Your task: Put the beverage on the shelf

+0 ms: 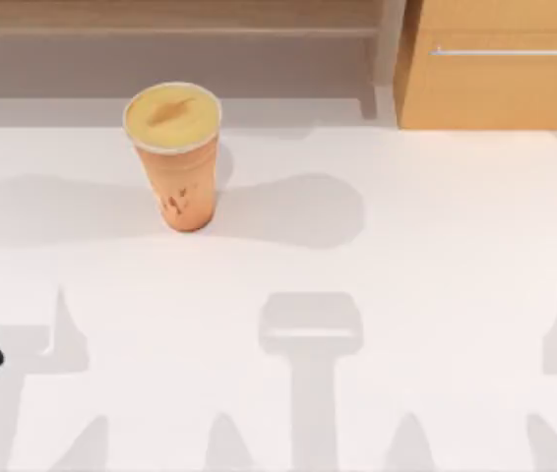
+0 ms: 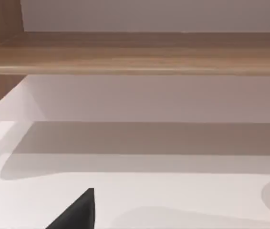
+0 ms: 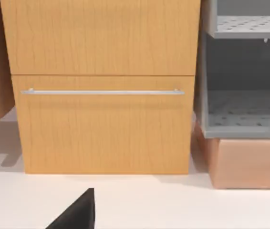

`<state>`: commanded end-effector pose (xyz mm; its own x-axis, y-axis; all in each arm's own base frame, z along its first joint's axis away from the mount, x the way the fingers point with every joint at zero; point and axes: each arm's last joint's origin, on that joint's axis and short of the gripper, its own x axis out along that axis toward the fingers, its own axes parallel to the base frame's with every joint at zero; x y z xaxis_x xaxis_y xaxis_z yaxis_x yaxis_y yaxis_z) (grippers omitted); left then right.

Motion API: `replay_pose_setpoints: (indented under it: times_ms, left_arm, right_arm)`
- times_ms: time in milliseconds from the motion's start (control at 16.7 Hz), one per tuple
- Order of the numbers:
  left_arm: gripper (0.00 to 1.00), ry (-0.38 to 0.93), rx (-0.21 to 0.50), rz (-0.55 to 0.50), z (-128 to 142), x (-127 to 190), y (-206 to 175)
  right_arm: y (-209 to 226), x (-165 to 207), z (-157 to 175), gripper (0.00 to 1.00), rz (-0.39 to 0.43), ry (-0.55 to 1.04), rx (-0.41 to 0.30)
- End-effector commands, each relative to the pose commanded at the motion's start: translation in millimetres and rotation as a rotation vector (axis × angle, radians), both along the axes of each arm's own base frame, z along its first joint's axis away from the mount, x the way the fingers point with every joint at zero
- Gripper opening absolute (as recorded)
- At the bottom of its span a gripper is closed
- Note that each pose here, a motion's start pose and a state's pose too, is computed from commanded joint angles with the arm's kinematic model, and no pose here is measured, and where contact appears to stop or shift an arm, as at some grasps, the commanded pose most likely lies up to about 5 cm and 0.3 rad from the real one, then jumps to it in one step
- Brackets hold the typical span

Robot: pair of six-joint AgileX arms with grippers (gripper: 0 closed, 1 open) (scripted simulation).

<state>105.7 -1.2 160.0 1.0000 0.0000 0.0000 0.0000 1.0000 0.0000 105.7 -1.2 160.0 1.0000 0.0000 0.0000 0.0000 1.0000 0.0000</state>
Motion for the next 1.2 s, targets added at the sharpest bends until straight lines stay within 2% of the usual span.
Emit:
replay_pose_setpoints:
  times_ms: [240,480,840,1020,1200]
  left_arm:
    - [1.0,-0.005,-0.003,0.0,3,1,-1]
    - [1.0,-0.024,-0.023,-0.006,18,12,-9]
    - [1.0,-0.002,-0.05,-0.02,37,62,-43]
    - [1.0,0.026,-0.05,-0.024,27,96,-74]
    - [1.0,0.057,-0.039,-0.025,-2,122,-110]
  right_arm:
    - [0,0,0,1.0,0.0,0.0,0.0]
    - [0,0,0,1.0,0.0,0.0,0.0]
    - [0,0,0,1.0,0.0,0.0,0.0]
    - [0,0,0,1.0,0.0,0.0,0.0]
    - [0,0,0,1.0,0.0,0.0,0.0]
